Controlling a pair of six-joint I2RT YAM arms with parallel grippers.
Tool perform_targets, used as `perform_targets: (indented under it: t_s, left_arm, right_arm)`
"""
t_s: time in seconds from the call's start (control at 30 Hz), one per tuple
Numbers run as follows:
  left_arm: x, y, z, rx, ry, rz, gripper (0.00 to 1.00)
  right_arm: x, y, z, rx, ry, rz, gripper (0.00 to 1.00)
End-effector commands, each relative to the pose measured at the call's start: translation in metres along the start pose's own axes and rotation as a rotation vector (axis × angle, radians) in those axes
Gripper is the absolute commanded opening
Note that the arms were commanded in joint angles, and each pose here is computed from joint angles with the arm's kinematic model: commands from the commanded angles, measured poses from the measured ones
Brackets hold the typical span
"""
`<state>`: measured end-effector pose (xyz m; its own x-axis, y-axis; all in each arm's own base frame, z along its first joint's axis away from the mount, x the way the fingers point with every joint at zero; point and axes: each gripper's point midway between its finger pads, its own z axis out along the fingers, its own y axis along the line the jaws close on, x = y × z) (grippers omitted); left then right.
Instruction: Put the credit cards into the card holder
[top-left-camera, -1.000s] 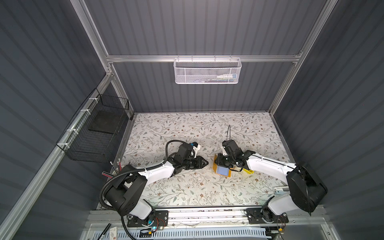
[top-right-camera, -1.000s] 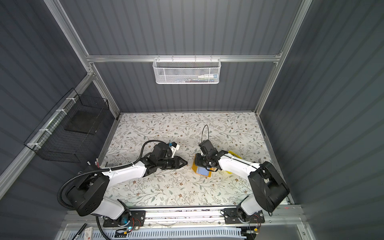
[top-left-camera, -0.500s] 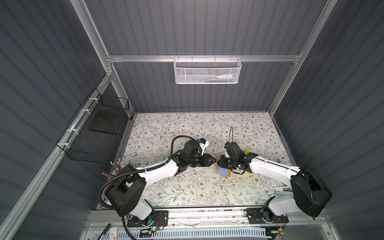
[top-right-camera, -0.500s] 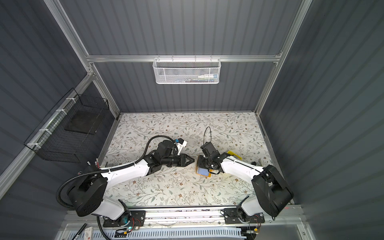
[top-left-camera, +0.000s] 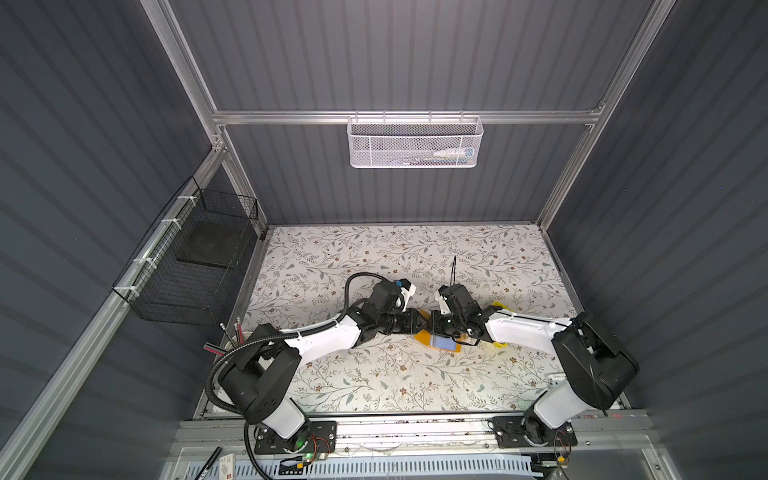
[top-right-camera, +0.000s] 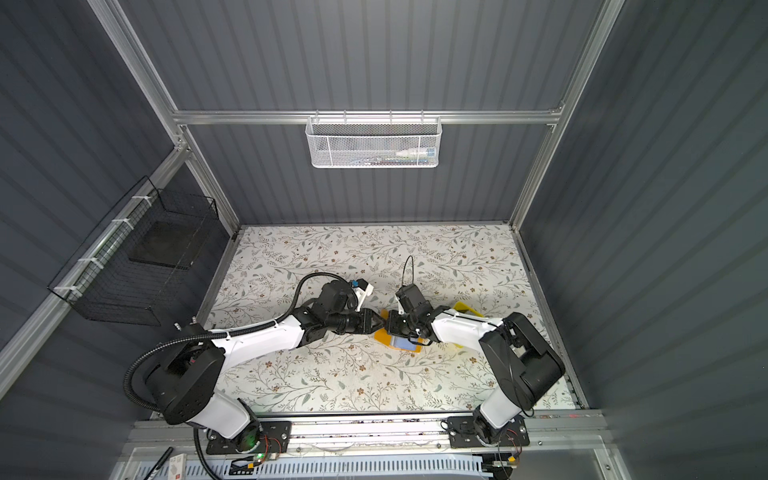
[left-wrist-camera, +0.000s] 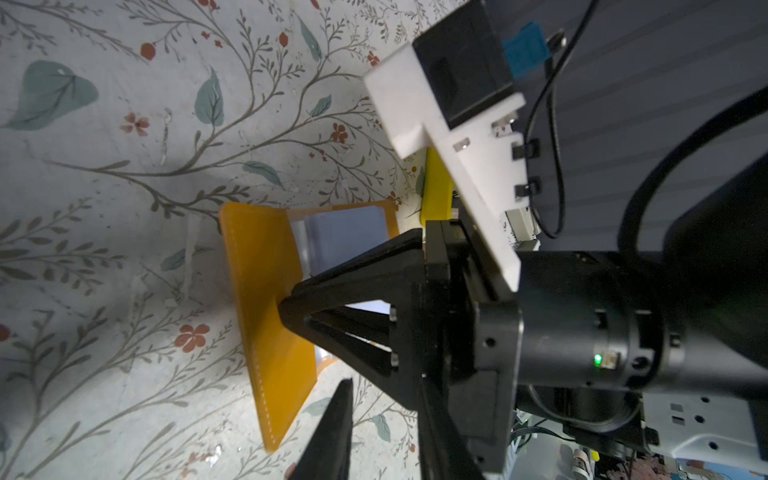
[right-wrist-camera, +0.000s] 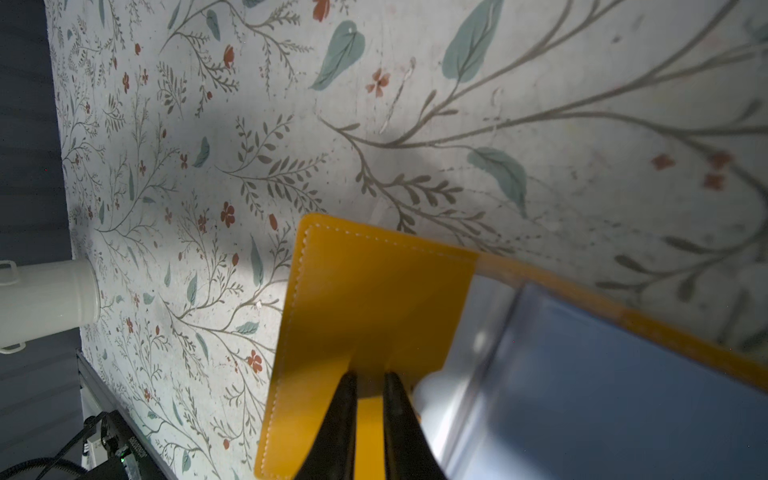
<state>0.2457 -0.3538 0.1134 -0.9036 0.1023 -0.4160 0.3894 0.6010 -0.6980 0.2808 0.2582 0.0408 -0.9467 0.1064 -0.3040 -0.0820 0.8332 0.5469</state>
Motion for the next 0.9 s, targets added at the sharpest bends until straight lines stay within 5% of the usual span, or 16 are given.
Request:
perform_targets:
  t_s: [0.0,0.43,0.87]
  left_arm:
    - [-0.001,0.008,0.009,-0.036,0.018,0.01,0.27]
    - [0.01,0.056,0.034,-0.171,0.028,-0.031,0.21]
    - [0.023,0.071,0.039,-0.197,0.054,-0.062,0.21]
  right_arm:
    - [0.002,-0.001,0.006,-0.005,0.019,0.026,0.14]
    - [0.001,-0.005,-0.001,0.028,0.011,0.035,0.08]
    - [0.004,-0.048,-0.042,0.303,-0.025,-0.007,0.12]
